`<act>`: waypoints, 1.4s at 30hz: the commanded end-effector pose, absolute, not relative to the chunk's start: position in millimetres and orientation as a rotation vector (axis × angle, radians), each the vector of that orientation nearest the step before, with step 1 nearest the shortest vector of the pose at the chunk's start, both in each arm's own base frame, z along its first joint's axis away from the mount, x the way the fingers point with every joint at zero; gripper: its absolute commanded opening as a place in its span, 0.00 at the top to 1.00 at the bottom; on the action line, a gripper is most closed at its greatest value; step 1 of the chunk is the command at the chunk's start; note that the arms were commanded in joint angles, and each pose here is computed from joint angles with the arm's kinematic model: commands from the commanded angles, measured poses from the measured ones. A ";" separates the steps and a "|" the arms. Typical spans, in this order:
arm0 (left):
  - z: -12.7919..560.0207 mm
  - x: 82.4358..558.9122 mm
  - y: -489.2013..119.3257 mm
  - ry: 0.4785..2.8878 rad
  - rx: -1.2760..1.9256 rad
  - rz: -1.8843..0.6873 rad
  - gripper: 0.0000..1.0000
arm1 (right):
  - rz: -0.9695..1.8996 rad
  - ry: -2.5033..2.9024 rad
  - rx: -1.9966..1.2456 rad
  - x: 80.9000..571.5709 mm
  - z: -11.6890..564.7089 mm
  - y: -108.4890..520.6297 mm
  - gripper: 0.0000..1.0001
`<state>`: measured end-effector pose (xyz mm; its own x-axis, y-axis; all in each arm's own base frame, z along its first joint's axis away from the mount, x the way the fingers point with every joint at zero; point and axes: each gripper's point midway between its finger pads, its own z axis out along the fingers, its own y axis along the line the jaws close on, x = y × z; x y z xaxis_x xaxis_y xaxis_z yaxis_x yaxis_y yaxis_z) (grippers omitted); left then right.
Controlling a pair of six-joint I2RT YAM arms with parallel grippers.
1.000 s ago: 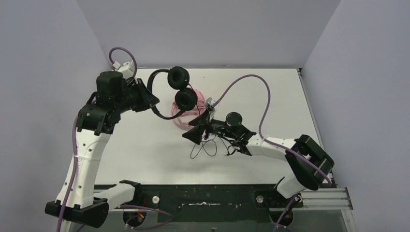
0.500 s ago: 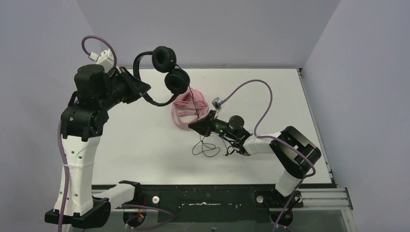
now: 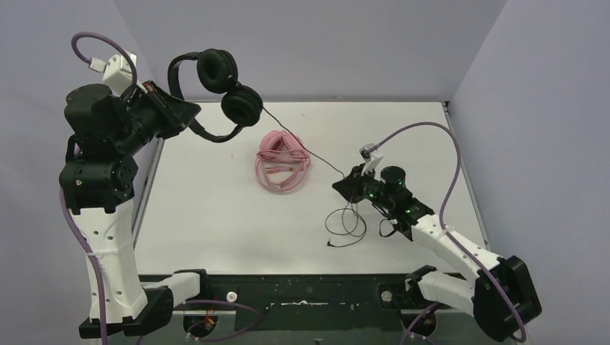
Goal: Wrap the headphones
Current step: Wrap the headphones cable around the headphones.
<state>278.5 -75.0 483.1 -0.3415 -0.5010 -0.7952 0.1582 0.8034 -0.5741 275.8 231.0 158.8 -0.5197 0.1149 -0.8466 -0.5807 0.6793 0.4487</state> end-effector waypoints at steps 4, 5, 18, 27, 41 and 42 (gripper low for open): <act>489.6 266.4 -121.4 1.734 0.128 -0.922 1.00 | 0.576 1.954 -0.396 290.2 209.9 177.3 1.00; 484.5 264.3 -124.5 1.724 0.154 -0.932 1.00 | 0.551 1.953 -0.373 295.8 216.2 169.1 1.00; 414.2 220.8 -172.4 1.821 0.459 -1.038 1.00 | 0.505 2.025 -0.111 347.0 230.7 103.0 1.00; 400.1 180.5 -220.7 1.764 0.699 -1.208 1.00 | 0.808 2.023 -0.294 365.6 215.6 175.1 1.00; 296.2 125.4 -277.9 1.924 1.200 -0.920 1.00 | 0.901 2.068 -0.407 397.8 227.6 206.7 1.00; 285.6 129.4 -279.1 1.951 1.215 -0.849 1.00 | 0.894 2.070 -0.411 400.5 231.9 204.3 1.00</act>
